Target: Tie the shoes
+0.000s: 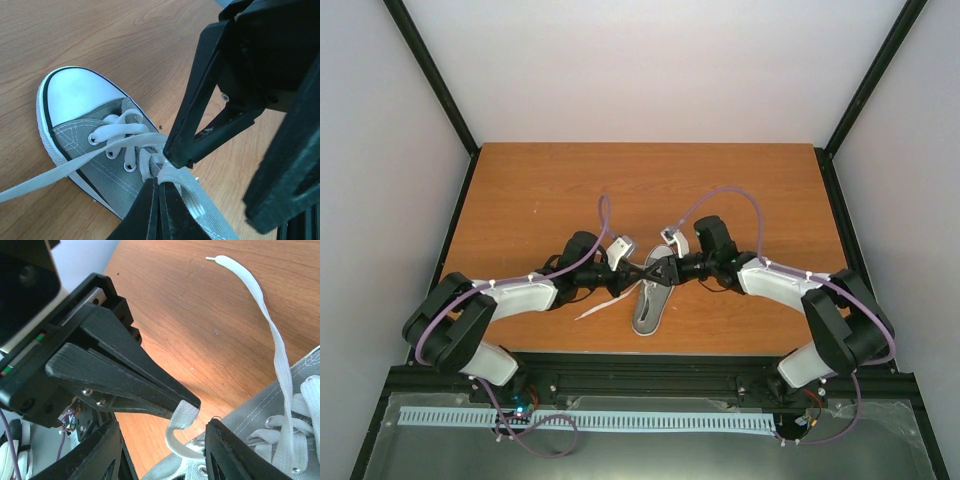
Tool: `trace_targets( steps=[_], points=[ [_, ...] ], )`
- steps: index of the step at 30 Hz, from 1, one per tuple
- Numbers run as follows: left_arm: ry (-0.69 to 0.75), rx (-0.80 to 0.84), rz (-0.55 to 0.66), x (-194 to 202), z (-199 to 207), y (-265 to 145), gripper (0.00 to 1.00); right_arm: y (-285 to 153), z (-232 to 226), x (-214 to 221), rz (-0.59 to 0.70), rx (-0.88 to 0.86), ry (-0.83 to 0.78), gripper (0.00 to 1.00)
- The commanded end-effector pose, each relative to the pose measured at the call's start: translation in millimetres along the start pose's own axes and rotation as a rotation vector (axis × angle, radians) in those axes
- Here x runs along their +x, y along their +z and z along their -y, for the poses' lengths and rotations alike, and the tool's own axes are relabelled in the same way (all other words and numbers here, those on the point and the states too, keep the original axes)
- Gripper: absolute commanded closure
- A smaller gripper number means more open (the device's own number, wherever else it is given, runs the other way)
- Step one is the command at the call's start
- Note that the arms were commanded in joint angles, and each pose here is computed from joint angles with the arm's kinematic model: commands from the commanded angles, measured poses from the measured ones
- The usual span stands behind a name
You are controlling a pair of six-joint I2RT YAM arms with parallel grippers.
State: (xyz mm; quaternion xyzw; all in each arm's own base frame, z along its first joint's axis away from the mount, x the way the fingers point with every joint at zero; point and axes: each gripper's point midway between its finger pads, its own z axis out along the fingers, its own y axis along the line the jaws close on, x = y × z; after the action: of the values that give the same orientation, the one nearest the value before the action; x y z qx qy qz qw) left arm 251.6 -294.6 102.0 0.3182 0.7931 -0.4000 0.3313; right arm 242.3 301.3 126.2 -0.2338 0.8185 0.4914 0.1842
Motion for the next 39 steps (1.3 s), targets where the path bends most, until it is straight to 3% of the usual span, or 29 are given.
trace_targets(
  steps=[1, 7, 13, 16, 18, 22, 27, 30, 33, 39],
  points=[
    [0.03, 0.034, 0.04, -14.2, 8.0, 2.1, 0.99, 9.6, -3.2, -8.0, 0.006, -0.005, -0.048, 0.54],
    [0.032, 0.032, 0.036, -13.3, 7.6, 2.1, 0.99, 19.4, 0.0, -6.6, -0.01, 0.012, -0.049, 0.65],
    [0.035, 0.028, 0.036, -13.5, 7.4, 1.6, 0.99, 18.2, 9.3, -7.3, 0.008, 0.064, -0.03, 0.96],
    [0.03, 0.025, 0.036, -13.4, 6.9, 1.6, 0.94, 16.2, 11.3, -6.9, 0.019, 0.081, -0.021, 0.97],
    [0.012, 0.019, 0.037, -14.3, 6.3, 0.9, 0.82, 14.5, 13.4, -4.8, 0.023, 0.093, -0.013, 0.97],
    [-0.03, -0.059, 0.077, -27.7, 0.6, -10.7, 0.47, 11.9, 16.8, 1.3, 0.021, 0.113, -0.002, 0.97],
    [-0.188, -0.334, 0.117, -34.9, -32.8, -45.7, 0.3, 10.5, 17.7, 6.0, 0.017, 0.116, 0.01, 0.97],
    [-0.308, -0.488, 0.107, -32.4, -58.9, -68.0, 0.22, 9.9, 17.4, 5.7, 0.019, 0.117, 0.007, 0.97],
    [-0.378, -0.511, 0.039, -25.1, -69.9, -70.1, 0.22, 10.3, 16.5, 5.9, 0.016, 0.11, 0.006, 0.97],
    [-0.23, -0.425, -0.118, -14.8, -67.1, -46.3, 0.21, 8.2, 12.9, 8.1, 0.016, 0.097, -0.004, 0.97]
  ],
)
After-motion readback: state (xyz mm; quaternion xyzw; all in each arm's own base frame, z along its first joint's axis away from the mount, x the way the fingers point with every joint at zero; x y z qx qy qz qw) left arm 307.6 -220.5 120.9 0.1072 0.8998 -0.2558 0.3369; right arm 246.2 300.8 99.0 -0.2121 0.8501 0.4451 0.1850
